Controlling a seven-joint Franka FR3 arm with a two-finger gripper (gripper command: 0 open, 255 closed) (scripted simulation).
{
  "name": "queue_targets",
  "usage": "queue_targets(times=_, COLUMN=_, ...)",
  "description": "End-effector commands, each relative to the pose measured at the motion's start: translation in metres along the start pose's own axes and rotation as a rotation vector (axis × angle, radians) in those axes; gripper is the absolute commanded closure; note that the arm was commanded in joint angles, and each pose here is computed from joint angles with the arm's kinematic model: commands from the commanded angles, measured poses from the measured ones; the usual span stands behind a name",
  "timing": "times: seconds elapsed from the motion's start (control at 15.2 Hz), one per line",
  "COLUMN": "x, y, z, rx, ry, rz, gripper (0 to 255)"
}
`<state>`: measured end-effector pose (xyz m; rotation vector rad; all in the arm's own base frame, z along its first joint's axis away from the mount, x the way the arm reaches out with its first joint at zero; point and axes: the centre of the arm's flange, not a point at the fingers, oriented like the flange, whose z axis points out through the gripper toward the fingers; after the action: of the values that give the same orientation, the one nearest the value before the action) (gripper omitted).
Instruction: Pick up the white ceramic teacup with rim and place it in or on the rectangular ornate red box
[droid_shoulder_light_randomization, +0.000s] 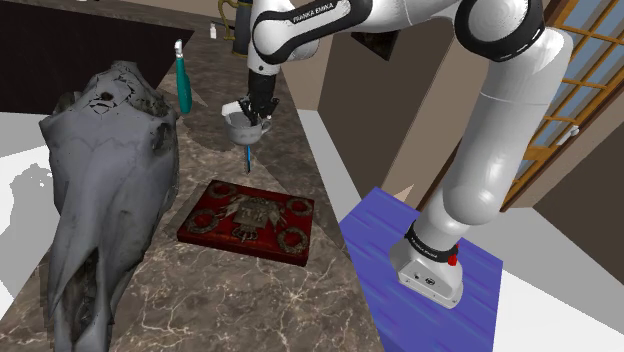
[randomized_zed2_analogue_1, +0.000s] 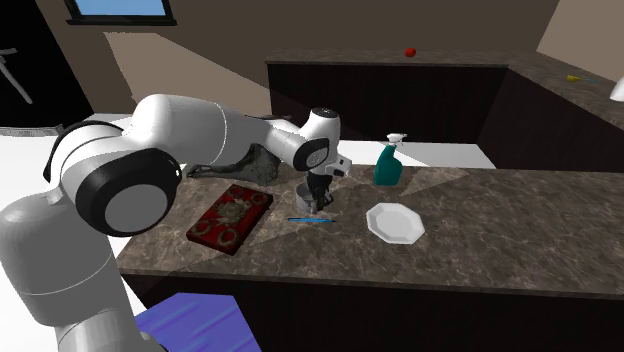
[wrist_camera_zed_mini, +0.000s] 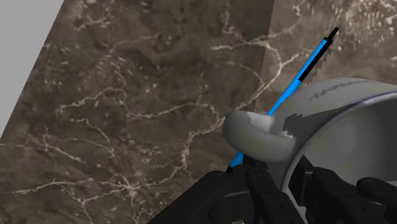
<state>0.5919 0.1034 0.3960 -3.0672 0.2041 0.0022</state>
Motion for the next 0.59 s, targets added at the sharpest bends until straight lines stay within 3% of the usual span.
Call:
queue_targets(times=0.0, x=0.000, y=0.000, z=-0.010, rx=0.000, ry=0.000, rz=0.000, gripper=255)
queue_targets(times=0.53, x=-0.001, y=-0.003, z=-0.052, rx=0.000, ry=0.000, rz=0.000, gripper=255)
